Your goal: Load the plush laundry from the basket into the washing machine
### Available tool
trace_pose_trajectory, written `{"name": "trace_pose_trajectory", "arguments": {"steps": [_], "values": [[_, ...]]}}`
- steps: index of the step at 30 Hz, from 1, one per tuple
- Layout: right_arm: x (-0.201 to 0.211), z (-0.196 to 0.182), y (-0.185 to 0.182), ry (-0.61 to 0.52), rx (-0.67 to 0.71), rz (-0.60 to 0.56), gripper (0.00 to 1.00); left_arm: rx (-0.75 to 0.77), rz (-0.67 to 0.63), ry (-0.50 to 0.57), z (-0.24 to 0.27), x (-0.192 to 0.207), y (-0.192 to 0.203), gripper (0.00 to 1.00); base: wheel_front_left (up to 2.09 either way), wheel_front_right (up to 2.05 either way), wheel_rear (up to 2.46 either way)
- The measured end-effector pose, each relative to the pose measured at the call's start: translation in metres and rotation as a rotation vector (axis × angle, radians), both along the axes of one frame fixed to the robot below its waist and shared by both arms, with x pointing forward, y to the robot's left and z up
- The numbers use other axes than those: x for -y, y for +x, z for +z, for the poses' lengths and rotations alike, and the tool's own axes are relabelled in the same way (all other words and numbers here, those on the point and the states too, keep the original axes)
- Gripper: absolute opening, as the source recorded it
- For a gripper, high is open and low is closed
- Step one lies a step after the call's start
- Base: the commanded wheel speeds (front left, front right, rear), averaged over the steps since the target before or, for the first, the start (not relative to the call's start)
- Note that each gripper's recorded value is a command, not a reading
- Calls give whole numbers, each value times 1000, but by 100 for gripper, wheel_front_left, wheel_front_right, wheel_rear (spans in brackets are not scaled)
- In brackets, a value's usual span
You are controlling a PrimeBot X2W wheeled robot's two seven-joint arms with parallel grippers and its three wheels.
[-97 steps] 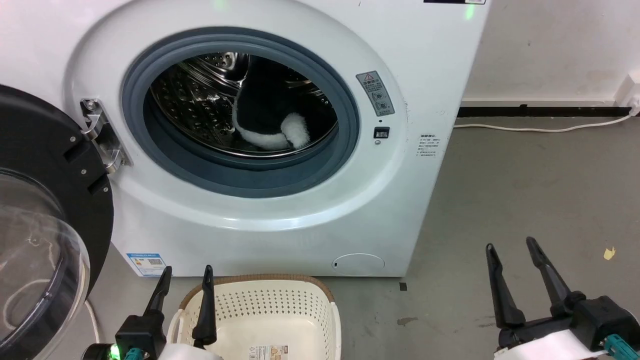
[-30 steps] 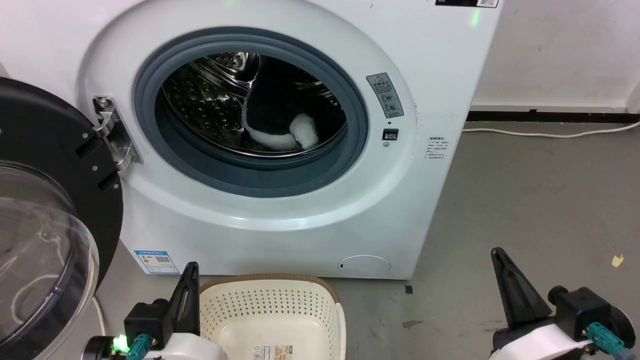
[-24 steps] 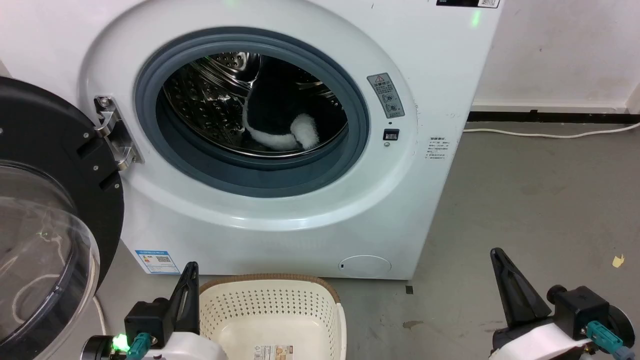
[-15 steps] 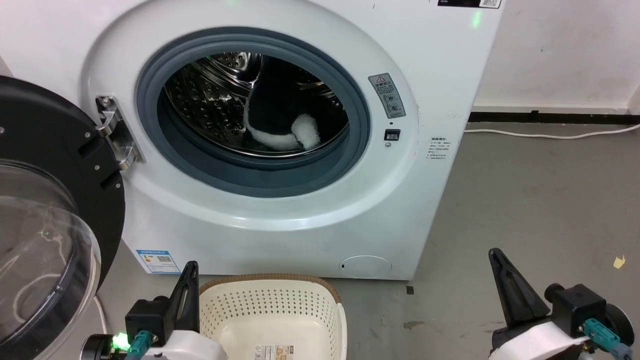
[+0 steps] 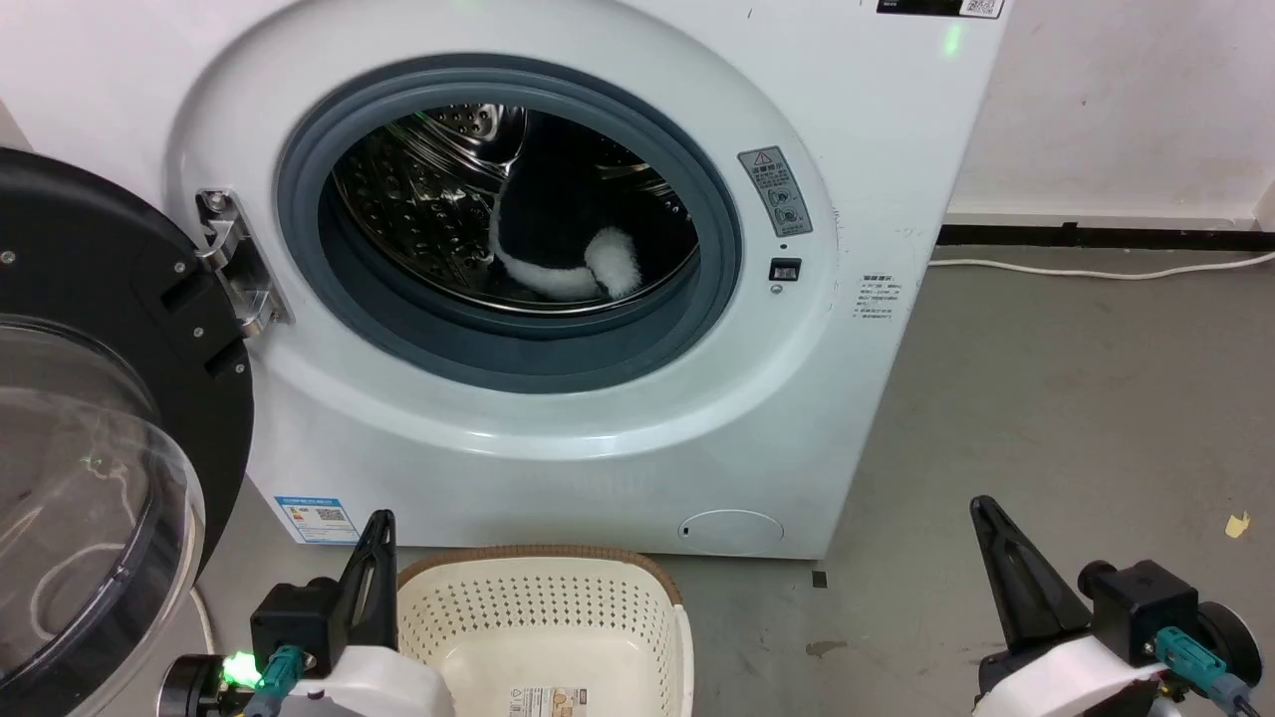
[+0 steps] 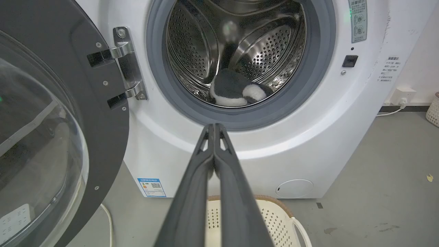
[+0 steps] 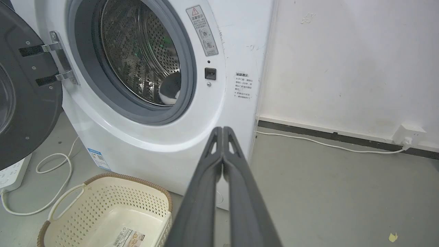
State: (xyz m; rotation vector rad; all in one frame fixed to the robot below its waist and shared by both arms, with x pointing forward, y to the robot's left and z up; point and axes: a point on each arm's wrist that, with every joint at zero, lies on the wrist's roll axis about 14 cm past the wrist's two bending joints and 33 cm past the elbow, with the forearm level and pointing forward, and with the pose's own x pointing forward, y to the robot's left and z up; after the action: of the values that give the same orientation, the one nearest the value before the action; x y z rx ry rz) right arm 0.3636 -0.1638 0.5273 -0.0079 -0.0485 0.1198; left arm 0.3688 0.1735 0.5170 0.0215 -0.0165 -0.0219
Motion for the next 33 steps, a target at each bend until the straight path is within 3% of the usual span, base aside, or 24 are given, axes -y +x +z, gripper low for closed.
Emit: {"name": "trace_pose_trajectory", "arguments": {"steps": [33], "values": [[-4, -4, 4, -34, -54, 11, 0, -31, 20, 20, 3, -3, 0, 0, 0, 0, 0]]}}
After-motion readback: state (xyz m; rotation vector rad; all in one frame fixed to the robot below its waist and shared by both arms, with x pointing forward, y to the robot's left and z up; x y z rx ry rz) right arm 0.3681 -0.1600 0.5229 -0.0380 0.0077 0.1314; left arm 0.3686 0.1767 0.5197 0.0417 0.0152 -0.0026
